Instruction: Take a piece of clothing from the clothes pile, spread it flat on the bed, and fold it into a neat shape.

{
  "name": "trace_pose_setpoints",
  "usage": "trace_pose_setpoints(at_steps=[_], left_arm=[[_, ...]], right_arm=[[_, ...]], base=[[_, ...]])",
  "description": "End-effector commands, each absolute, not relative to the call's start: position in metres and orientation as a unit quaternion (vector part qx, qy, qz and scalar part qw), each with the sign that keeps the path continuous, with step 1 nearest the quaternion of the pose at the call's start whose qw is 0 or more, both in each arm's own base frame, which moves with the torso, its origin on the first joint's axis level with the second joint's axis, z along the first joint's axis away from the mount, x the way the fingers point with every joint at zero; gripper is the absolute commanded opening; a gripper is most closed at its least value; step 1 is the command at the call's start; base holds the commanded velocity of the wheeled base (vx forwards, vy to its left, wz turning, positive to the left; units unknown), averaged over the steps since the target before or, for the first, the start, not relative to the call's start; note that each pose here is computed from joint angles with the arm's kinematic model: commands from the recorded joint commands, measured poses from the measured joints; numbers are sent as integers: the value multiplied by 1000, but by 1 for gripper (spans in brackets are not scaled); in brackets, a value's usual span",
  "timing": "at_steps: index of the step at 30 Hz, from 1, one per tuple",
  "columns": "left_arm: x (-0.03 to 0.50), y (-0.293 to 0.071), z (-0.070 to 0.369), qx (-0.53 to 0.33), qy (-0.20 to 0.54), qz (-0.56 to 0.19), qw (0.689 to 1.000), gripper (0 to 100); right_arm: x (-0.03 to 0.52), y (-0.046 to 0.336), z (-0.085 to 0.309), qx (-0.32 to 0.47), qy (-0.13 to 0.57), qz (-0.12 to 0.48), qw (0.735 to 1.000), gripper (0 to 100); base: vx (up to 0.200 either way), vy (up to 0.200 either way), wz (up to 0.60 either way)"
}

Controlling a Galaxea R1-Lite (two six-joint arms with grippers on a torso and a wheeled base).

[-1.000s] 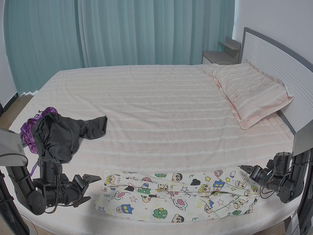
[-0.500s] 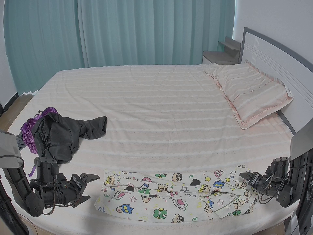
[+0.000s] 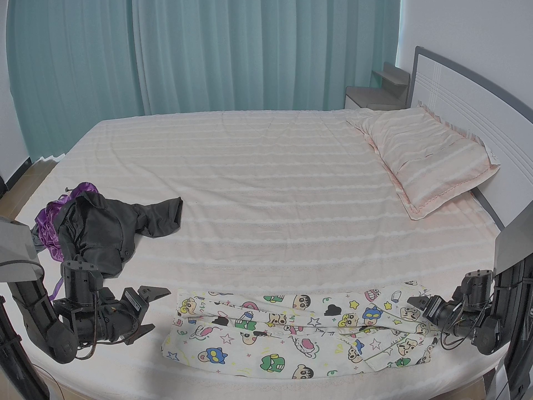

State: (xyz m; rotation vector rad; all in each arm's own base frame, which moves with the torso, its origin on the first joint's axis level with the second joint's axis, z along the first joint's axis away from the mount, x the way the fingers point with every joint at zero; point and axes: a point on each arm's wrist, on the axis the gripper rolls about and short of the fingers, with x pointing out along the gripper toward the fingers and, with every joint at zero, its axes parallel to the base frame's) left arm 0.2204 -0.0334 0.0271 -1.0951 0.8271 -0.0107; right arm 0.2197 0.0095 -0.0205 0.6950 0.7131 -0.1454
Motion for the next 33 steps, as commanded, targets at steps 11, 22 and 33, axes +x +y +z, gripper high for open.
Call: trace_pose_setpoints(at_steps=[11, 22, 33], left_arm=[[226, -33, 23, -505, 383, -1, 773, 100], [226, -33, 22, -505, 384, 0, 773, 100], [228, -34, 23, -503, 382, -1, 775, 100]], right_arm=[[216, 12, -30, 329, 363, -74, 869, 0], [217, 14, 1, 331, 302, -49, 893, 0], [218, 21, 22, 268, 266, 14, 926, 0]], base=[[0, 0, 0], [0, 0, 0], [0, 0, 0]])
